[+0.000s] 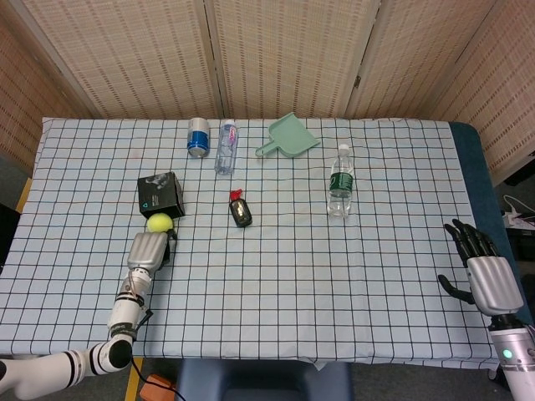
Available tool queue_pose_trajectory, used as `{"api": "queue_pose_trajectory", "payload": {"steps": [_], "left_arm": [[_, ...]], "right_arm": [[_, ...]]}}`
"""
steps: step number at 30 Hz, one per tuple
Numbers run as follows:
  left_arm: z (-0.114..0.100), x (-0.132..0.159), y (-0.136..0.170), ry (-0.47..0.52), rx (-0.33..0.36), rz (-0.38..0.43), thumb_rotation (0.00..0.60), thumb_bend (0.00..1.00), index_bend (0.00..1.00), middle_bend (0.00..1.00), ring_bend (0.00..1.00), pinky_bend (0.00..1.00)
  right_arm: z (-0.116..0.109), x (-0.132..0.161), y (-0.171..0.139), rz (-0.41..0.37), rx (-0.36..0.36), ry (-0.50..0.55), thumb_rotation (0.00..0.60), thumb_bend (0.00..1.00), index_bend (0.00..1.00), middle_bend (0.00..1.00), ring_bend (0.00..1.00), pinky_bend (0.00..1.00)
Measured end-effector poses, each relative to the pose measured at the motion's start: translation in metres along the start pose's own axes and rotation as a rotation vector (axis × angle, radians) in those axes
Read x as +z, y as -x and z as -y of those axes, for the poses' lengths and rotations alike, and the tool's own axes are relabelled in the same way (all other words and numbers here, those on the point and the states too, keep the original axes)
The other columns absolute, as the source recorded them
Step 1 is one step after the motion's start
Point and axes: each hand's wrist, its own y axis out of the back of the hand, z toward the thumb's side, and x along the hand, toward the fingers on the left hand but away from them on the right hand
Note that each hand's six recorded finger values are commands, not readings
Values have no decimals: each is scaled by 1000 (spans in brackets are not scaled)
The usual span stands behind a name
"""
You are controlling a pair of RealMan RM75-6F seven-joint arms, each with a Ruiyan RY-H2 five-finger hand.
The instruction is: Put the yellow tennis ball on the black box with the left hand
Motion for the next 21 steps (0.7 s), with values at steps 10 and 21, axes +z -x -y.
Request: {"api": "queue_pose_trajectory", "payload": {"steps": [10,21], "left_arm": [[1,-2,-10,-42,-7,-9,600,707,265,312,330,653],[2,-1,-15,-56,-33,4,600,573,44,101,129,367]], "right_arm": [[0,-1,1,3,1,-2,600,205,55,0,0,96],[2,-2,1,7,7,-4,600,205,55,0,0,96]]}}
